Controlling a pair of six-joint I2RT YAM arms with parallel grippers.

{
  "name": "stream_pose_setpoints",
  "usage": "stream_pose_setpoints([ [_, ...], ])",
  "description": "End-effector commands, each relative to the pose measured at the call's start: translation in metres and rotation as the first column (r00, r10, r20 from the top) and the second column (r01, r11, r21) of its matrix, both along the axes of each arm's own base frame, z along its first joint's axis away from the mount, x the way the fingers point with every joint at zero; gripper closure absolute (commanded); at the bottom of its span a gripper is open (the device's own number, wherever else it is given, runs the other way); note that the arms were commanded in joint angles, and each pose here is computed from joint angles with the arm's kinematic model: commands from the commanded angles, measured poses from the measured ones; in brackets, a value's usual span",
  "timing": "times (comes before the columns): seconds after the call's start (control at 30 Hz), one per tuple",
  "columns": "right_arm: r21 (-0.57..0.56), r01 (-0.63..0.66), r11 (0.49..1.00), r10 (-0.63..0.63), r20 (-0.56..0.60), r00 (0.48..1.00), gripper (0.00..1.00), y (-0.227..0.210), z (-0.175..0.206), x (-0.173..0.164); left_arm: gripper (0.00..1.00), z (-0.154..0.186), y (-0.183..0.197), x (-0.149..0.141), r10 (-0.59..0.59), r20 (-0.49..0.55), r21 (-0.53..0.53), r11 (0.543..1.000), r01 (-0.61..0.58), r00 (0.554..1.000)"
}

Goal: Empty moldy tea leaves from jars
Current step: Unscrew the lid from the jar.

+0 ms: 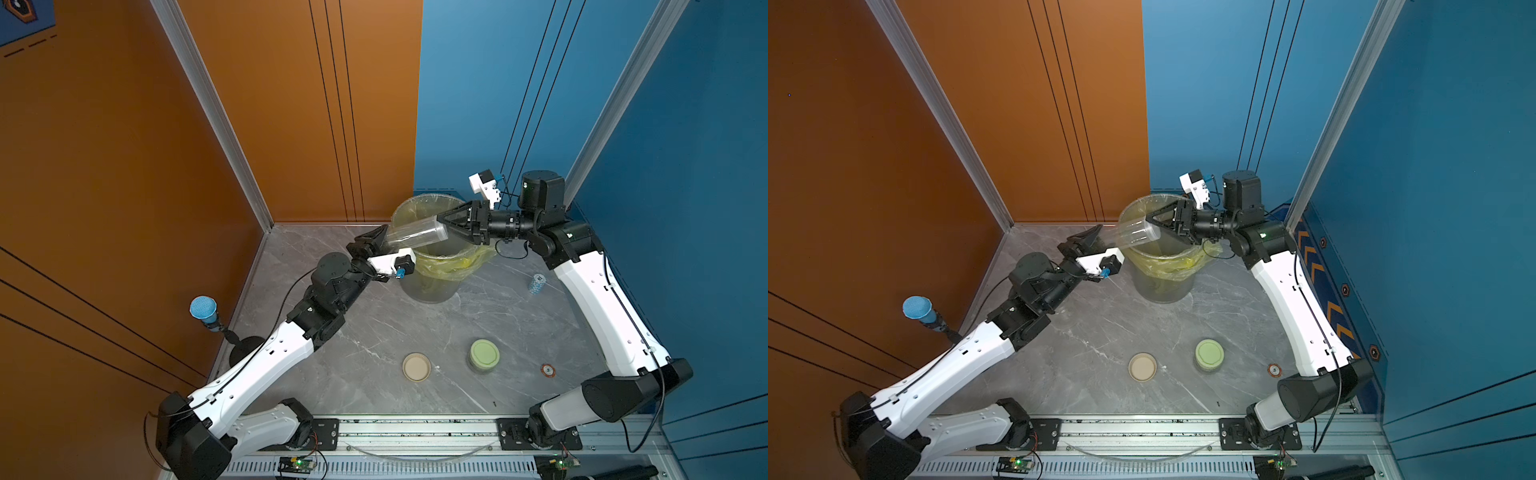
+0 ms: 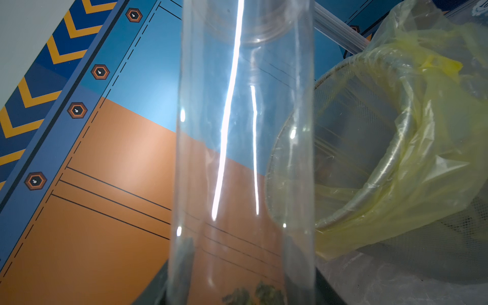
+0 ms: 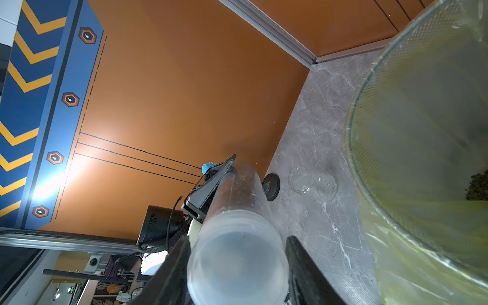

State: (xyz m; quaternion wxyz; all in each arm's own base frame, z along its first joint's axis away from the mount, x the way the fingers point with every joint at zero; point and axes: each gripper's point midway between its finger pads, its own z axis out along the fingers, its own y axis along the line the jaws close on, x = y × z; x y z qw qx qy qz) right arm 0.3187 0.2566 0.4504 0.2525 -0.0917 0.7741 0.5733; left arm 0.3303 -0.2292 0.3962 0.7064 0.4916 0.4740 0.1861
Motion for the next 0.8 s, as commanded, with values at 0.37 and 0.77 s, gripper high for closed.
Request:
stream_pose_setpoints([
  [0.37,-0.095,-0.179,0.979,0.196,0.208,0.958,0.79,0.009,0.004,-0.037,0.70,0.004,-0.017,-0.036,-0.220,-0.267,-0.140,0.972,0.188,0.938],
  [0.77,-0.356,-0.246,0.901,0.418,0.569,0.708,0.81,0.009,-0.013,-0.099,0.69,0.022,-0.015,-0.073,-0.504,-0.472,-0.430,0.848,0.309,0.723],
])
